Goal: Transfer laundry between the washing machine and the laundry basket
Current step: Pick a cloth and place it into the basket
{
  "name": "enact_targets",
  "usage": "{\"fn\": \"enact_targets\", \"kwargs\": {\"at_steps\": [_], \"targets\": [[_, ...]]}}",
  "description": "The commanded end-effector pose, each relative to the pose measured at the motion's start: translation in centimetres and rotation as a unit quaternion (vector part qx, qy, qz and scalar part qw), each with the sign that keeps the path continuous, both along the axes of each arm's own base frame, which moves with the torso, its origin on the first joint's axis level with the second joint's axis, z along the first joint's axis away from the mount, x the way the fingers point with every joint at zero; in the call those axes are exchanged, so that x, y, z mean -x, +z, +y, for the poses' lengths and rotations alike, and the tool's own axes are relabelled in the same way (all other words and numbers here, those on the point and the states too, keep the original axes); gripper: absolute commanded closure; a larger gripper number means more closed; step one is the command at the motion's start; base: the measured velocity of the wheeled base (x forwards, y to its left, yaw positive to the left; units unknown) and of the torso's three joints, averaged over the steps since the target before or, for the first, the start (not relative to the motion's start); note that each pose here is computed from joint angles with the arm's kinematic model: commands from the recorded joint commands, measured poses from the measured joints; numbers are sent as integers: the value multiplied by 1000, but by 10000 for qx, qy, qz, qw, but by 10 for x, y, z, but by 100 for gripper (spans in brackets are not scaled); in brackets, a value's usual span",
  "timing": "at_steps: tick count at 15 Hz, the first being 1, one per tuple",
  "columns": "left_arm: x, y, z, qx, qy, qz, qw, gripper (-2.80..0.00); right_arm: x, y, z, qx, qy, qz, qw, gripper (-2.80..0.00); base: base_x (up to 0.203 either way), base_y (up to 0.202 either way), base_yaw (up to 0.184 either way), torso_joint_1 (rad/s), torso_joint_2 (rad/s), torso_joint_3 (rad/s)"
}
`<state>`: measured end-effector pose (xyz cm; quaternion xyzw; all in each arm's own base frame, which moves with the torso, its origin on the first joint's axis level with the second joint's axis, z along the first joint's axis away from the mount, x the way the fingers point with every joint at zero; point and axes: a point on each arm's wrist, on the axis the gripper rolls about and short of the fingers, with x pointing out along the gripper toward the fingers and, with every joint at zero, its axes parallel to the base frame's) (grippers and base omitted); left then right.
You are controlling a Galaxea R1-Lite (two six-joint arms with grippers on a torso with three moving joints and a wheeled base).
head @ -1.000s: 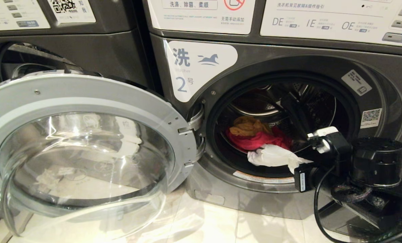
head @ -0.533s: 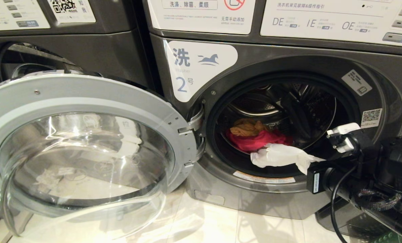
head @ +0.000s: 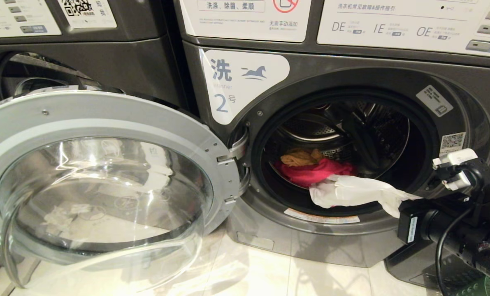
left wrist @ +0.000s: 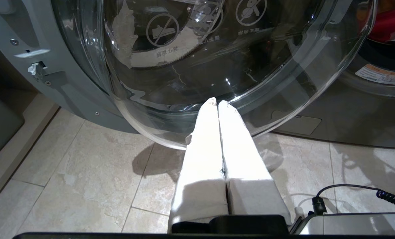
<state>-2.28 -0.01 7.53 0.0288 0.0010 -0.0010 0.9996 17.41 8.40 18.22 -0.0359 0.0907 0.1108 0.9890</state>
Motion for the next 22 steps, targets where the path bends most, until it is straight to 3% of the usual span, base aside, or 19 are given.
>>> {"fn": "enact_targets", "kwargs": {"at_steps": [1, 8, 14, 22], "targets": [[0, 0, 0, -3, 2, -3, 10000, 0, 4, 8, -2, -67, -10, -141, 9999, 0, 0, 0, 0, 0, 0, 0], [0, 0, 0, -3, 2, -3, 10000, 0, 14, 28, -7, -164, 20, -322, 9993, 0, 0, 0, 0, 0, 0, 0], [0, 0, 0, -3, 2, -3, 10000, 0, 15, 80, -7, -449, 93, -848, 9953, 0, 0, 0, 0, 0, 0, 0], [0, 0, 0, -3, 2, -3, 10000, 0, 70, 114, -26, -726, 1173, -1317, 9817, 0, 0, 0, 0, 0, 0, 0]]}}
